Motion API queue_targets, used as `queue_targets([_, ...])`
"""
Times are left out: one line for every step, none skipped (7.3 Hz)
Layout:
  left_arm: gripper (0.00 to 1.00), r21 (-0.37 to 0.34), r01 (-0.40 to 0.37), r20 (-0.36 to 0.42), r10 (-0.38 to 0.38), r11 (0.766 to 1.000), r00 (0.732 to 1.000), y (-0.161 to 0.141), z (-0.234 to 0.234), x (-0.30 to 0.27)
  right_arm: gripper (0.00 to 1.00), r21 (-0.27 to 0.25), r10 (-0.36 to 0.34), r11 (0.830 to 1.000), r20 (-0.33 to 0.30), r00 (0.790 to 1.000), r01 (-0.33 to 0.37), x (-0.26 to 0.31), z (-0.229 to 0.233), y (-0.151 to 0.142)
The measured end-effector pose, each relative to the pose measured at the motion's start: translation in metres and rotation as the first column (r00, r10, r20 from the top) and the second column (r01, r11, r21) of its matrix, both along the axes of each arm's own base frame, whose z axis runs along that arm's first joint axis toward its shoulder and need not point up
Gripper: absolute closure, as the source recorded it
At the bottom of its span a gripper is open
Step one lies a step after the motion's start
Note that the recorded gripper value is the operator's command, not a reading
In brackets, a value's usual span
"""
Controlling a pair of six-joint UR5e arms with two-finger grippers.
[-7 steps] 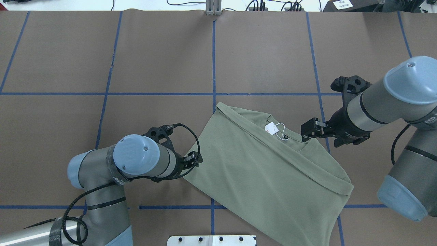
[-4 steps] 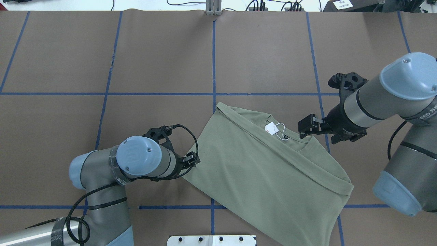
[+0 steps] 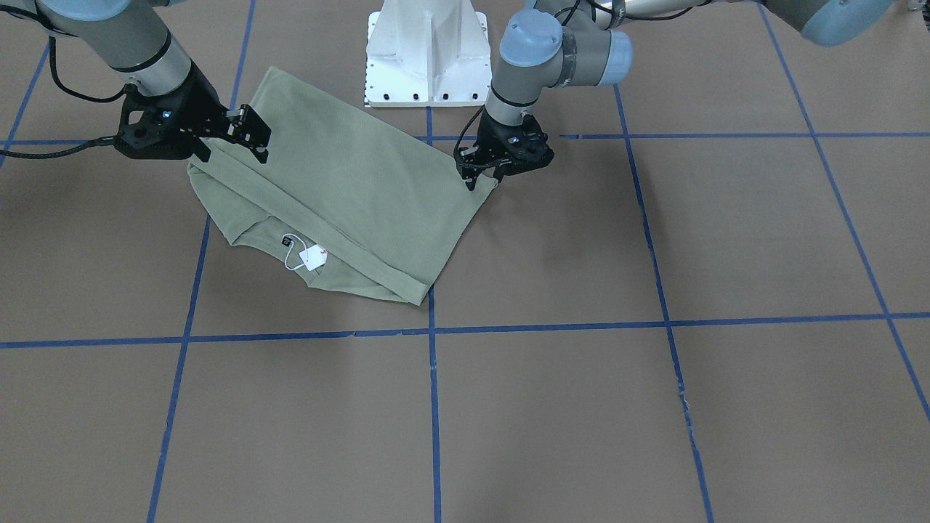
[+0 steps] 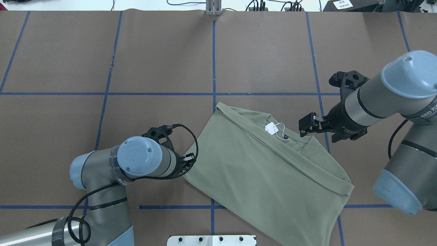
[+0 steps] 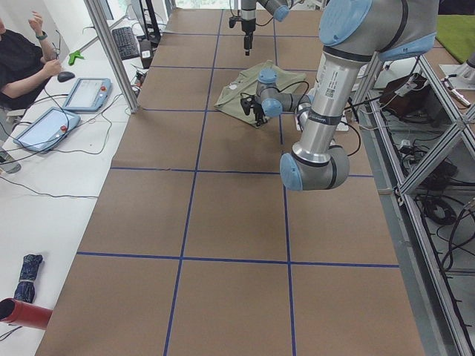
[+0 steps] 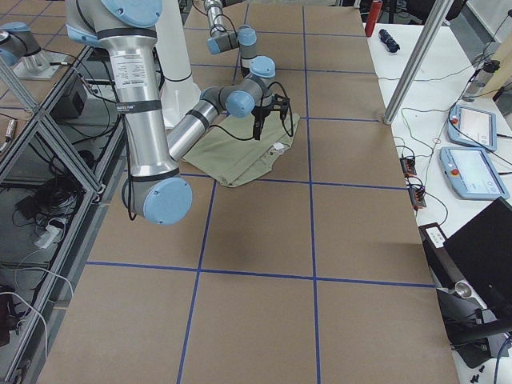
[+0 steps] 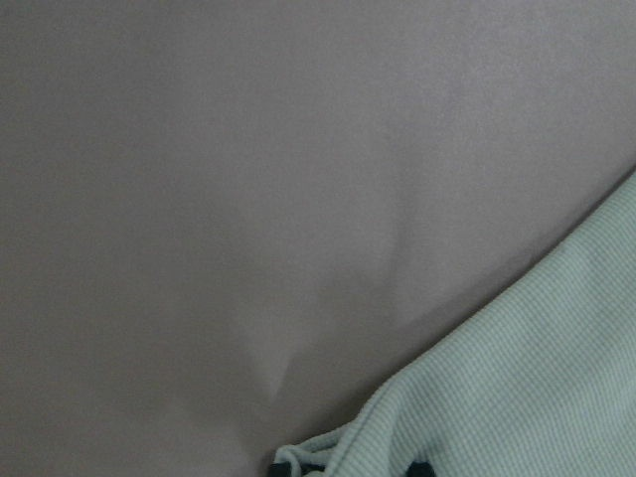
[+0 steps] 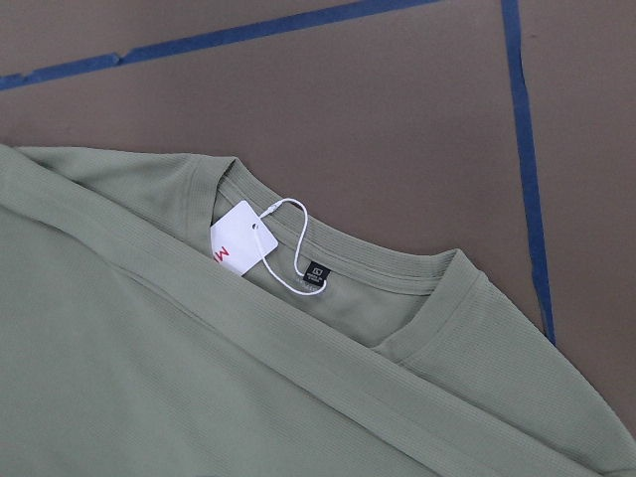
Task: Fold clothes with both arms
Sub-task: 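Pull the shirt edge away from the robot with the left gripper, straightening it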
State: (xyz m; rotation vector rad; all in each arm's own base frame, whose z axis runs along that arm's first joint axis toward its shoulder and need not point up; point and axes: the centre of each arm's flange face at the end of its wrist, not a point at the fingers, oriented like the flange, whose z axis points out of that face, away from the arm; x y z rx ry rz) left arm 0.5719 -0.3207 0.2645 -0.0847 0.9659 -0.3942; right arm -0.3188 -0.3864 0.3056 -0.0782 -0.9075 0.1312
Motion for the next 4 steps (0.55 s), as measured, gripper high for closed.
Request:
queue_targets([1.00,0.002,0.002,-0.005,-0.002,1.000,1.000,-0.001,-0.003,-0.002,0.00,0.000,0.002,1.000,0.000,1.000,-0.002,0.001,0.000,-0.001])
queue_targets([1.00,0.002,0.017,-0.010,-0.017,1.000,1.000,-0.010,-0.005,-0.009,0.00,0.001,0.006,1.000,0.000,1.000,-0.006,0.002,0.000,-0.002])
queue_targets([1.00,0.005,0.051,-0.008,-0.051,0.999,0.999,-0.030,-0.005,-0.021,0.00,0.002,0.009,1.000,-0.001,1.000,-0.009,0.002,0.000,-0.002])
queue_targets([1.00,0.021,0.084,0.002,-0.084,0.996,0.996,-0.056,-0.002,-0.036,0.00,0.004,0.012,1.000,-0.002,1.000,-0.012,0.003,-0.001,-0.003])
